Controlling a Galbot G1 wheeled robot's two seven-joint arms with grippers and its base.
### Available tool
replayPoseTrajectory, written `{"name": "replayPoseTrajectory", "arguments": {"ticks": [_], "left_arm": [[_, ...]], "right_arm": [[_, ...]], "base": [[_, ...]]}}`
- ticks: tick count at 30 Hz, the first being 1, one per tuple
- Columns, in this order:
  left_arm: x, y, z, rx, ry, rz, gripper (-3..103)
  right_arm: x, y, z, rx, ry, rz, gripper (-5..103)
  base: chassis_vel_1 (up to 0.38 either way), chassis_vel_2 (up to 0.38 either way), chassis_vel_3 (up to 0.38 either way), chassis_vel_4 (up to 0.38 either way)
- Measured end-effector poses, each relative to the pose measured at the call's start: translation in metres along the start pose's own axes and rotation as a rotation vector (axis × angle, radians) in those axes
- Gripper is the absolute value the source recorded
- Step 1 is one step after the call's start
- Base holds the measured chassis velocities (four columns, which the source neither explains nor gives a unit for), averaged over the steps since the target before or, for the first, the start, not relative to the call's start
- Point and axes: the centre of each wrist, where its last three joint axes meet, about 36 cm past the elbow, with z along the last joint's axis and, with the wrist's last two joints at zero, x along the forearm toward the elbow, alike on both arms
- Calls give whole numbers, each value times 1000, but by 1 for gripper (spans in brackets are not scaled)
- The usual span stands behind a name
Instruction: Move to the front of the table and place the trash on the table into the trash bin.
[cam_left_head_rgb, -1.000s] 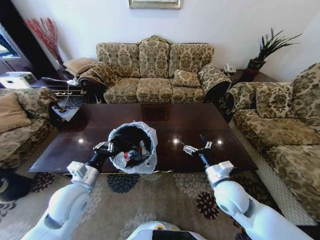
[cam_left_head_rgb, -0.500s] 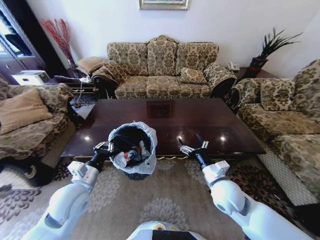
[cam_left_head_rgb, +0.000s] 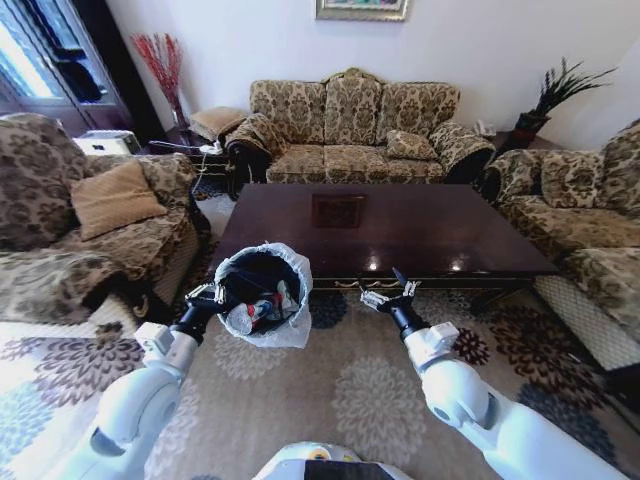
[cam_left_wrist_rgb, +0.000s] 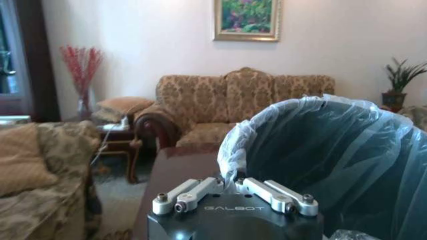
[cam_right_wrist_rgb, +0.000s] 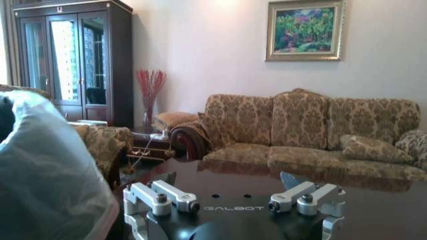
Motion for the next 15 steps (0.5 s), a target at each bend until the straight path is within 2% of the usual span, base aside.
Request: {"name": "replayPoseTrajectory", "arguments": {"ticks": [3,7,9,10,12,13,15], "left_arm": [[3,-1,3,2,23,-14,3],[10,-4,17,13,84,-36,3],[10,-1,42,43,161,-56,3],[10,-1,42,43,161,-56,3],[8,6,72,68,239,-90,3],[8,6,72,68,239,-90,3],[7,15,108,96,319,-121,3]], "right_arm": [[-1,-2,0,4,-3,7,100],[-5,-7,1,9,-7,27,100],[-8,-11,-2,9,-20,43,100],[-8,-11,-2,9,-20,43,100],[-12,-16,-9,5,-38,62,100],[-12,-16,-9,5,-38,62,100],[-15,-24,-20,0,-62,85,100]], "base": [[169,27,-188,-2],[1,7,15,2],[-106,-25,91,-1],[-132,-25,96,-4],[-105,-24,54,-12],[-105,-1,12,-12],[0,0,0,0]]}}
